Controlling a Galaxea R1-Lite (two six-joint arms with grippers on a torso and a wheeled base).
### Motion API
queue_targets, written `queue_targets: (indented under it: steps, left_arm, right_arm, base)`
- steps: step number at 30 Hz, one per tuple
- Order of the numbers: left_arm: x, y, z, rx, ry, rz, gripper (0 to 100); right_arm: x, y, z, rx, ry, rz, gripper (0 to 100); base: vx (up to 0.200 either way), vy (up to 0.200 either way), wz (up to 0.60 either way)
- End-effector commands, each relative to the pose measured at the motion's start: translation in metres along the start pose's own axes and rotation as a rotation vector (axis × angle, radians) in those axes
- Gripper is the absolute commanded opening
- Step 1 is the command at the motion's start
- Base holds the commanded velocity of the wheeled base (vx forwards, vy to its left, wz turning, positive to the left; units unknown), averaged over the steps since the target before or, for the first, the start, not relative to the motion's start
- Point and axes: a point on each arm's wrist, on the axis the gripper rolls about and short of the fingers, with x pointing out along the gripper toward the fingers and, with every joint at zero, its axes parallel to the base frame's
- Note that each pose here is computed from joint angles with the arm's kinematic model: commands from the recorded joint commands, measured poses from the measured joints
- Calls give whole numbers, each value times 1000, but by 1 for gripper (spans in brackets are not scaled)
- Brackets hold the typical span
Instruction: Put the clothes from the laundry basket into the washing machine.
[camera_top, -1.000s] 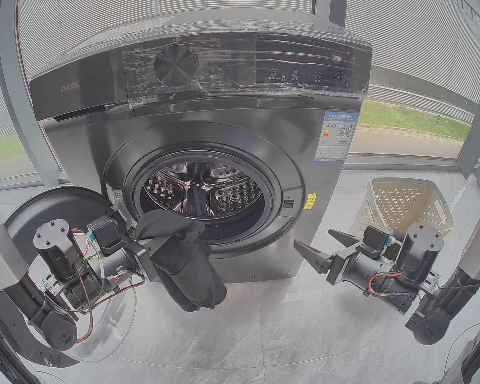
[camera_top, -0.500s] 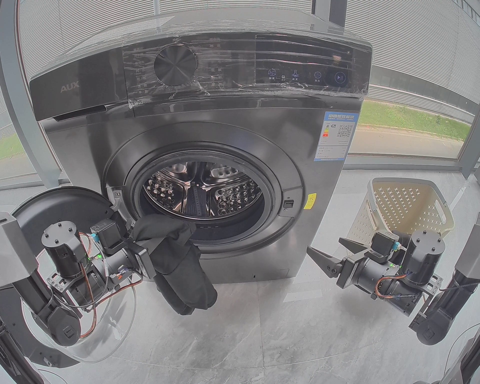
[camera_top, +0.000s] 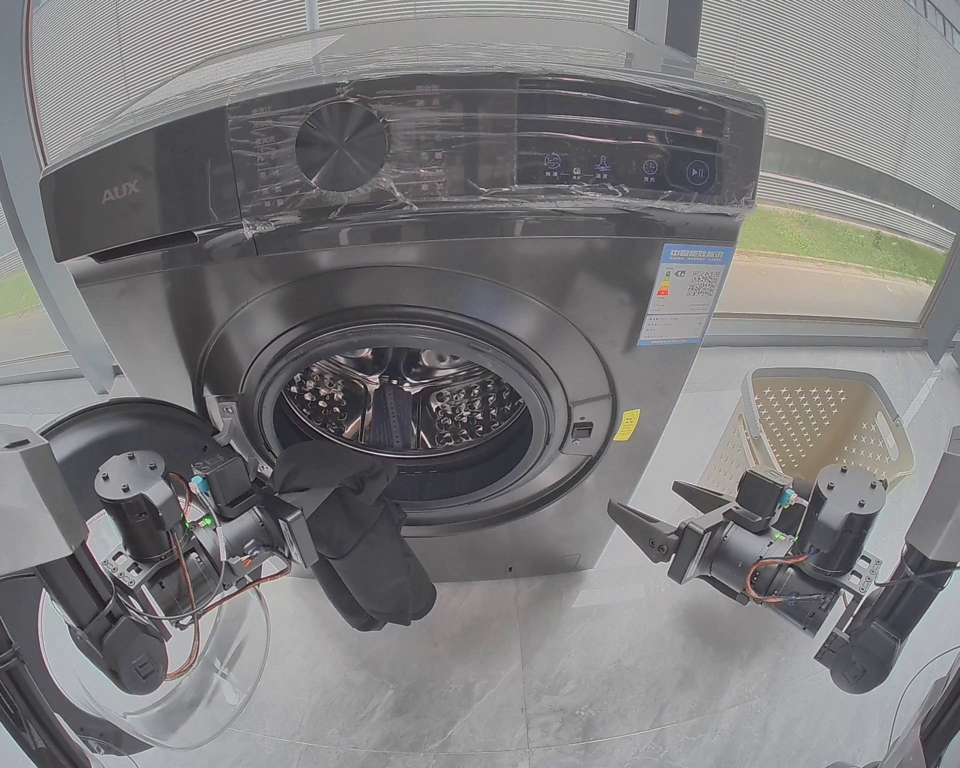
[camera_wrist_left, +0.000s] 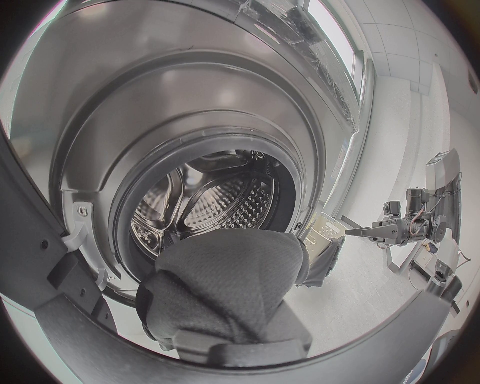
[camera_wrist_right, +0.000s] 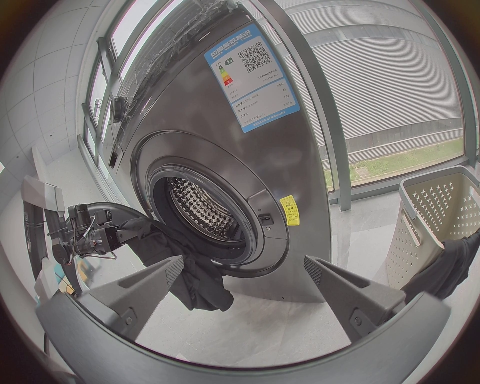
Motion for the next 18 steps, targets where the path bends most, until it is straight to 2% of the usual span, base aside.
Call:
queue_targets:
  steps: [1, 4, 9, 15, 18]
  left_arm:
    - [2, 0, -3, -3, 10, 0, 0]
    - [2, 0, -3, 1, 10, -1, 0]
    - [1, -1, -5, 35, 20, -4, 0]
    - [1, -4, -7, 52, 28, -11, 0]
    - [2, -4, -6, 56, 22, -13, 0]
  right_arm:
    - [1, 0, -1, 0, 6, 1, 100]
    - [1, 0, -1, 0, 5, 0, 100]
    - [1, 1, -2, 0, 9, 2, 100]
    - [1, 1, -3, 0, 11, 3, 100]
    - [1, 2, -3, -1, 11, 4, 100]
  base:
    - [0, 0, 0]
    - [0, 0, 0]
    - [0, 0, 0]
    - [0, 0, 0]
    - [200, 0, 0]
